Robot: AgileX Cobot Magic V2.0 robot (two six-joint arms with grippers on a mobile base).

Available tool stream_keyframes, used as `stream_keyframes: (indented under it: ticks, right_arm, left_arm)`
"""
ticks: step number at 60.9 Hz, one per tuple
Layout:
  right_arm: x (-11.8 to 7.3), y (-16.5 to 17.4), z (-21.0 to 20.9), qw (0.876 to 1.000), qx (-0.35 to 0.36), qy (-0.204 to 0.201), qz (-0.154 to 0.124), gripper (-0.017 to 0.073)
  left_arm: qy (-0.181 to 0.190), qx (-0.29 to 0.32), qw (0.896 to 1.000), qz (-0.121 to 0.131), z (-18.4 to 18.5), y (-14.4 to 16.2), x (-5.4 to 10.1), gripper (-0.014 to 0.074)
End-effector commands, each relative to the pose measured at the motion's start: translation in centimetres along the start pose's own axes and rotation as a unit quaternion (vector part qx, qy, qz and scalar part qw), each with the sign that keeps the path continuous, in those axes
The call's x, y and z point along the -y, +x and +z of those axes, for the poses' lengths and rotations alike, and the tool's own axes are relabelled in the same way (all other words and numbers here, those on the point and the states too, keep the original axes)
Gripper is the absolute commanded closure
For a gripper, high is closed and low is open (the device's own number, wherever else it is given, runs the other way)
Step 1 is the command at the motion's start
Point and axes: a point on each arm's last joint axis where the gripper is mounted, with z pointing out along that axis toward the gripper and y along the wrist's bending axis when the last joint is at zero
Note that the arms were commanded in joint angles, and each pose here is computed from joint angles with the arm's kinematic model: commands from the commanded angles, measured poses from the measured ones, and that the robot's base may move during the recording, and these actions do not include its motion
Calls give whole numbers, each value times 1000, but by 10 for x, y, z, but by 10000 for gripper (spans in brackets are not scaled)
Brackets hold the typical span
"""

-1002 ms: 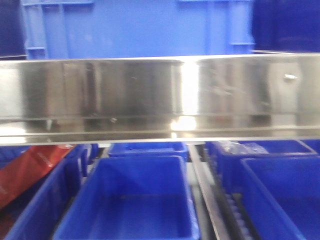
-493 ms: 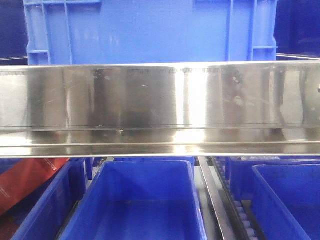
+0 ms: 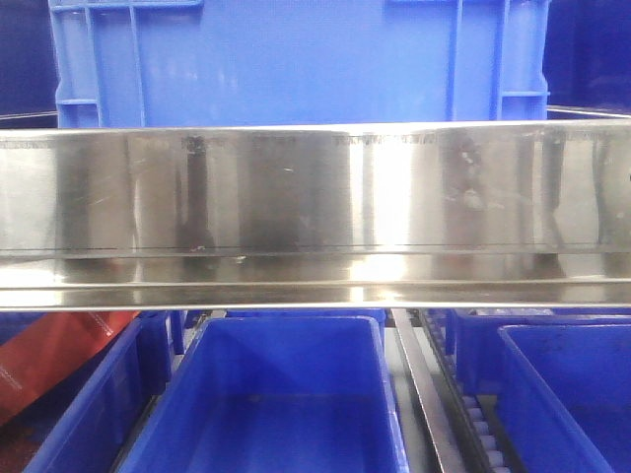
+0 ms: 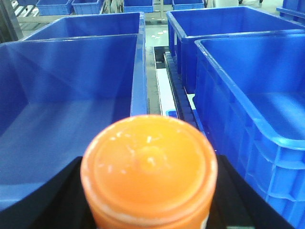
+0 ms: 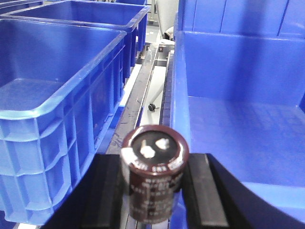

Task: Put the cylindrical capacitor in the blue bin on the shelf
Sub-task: 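Lower the orange capacitor into a blue bin and open left gripper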

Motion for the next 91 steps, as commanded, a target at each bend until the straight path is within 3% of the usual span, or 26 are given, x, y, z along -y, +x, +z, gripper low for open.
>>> stream_keyframes:
  ticks: [1, 48, 62, 66, 72, 77, 91]
  right_arm:
    - [0, -3, -2, 1000, 22, 2, -4, 721]
    - [0, -3, -2, 1000, 22, 2, -4, 721]
    - [0, -3, -2, 1000, 22, 2, -4, 721]
    - [0, -3, -2, 1000, 22, 2, -4, 721]
    - [0, -3, -2, 1000, 22, 2, -4, 721]
    - [0, -3, -2, 1000, 22, 2, -4, 721]
    - [-1, -4, -2, 1000, 23, -5, 5, 721]
  left_arm:
    - [3, 12, 1000, 0, -1, -2, 1, 705]
    - [3, 12, 1000, 0, -1, -2, 1, 705]
    - [29, 24, 999, -13, 5, -12, 6, 705]
    - [53, 20, 998, -5, 15, -20, 14, 705]
    - [100, 16, 994, 38, 33, -40, 32, 705]
    - [143, 22, 988, 49, 49, -60, 52, 705]
    - [214, 15, 974, 71, 106, -97, 114, 705]
